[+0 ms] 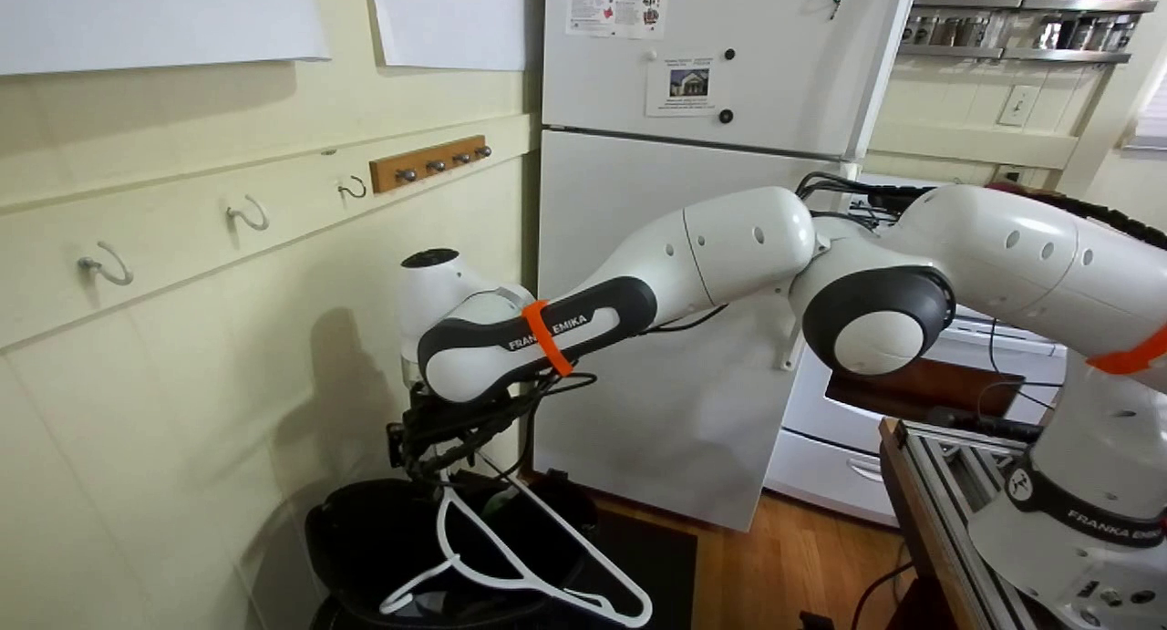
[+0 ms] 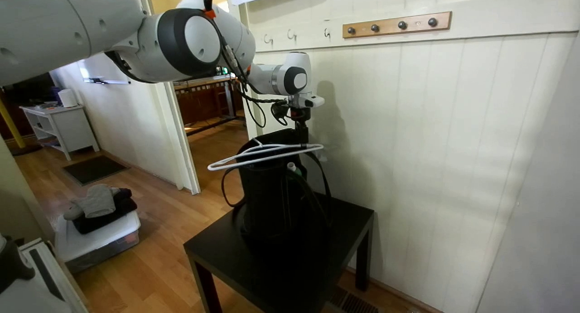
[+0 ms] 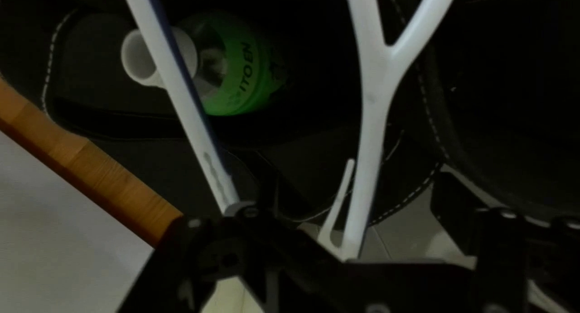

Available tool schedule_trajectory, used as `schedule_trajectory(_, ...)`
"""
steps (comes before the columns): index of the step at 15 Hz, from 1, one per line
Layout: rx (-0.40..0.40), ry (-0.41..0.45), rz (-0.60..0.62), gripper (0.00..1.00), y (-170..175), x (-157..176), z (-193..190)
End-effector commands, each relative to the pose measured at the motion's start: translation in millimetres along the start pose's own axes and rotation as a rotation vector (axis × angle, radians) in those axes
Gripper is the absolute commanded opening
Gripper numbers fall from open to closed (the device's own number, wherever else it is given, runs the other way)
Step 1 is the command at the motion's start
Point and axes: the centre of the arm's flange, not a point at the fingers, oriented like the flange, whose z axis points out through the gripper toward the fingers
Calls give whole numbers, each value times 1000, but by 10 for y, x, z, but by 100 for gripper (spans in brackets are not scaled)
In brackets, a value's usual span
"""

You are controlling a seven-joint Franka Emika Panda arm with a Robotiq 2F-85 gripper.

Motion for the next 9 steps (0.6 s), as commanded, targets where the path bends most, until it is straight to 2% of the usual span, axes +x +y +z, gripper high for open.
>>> schedule_trajectory(1, 29, 17, 6, 100, -19, -9, 20)
schedule_trajectory(2, 27, 21, 6, 100, -22, -5, 28)
schedule_trajectory(3, 27, 22, 7, 75, -19, 2, 42)
schedule_trajectory(4, 27, 23, 7, 73, -15, 7, 48)
schedule_trajectory(9, 30, 23, 7, 34, 33, 31, 51)
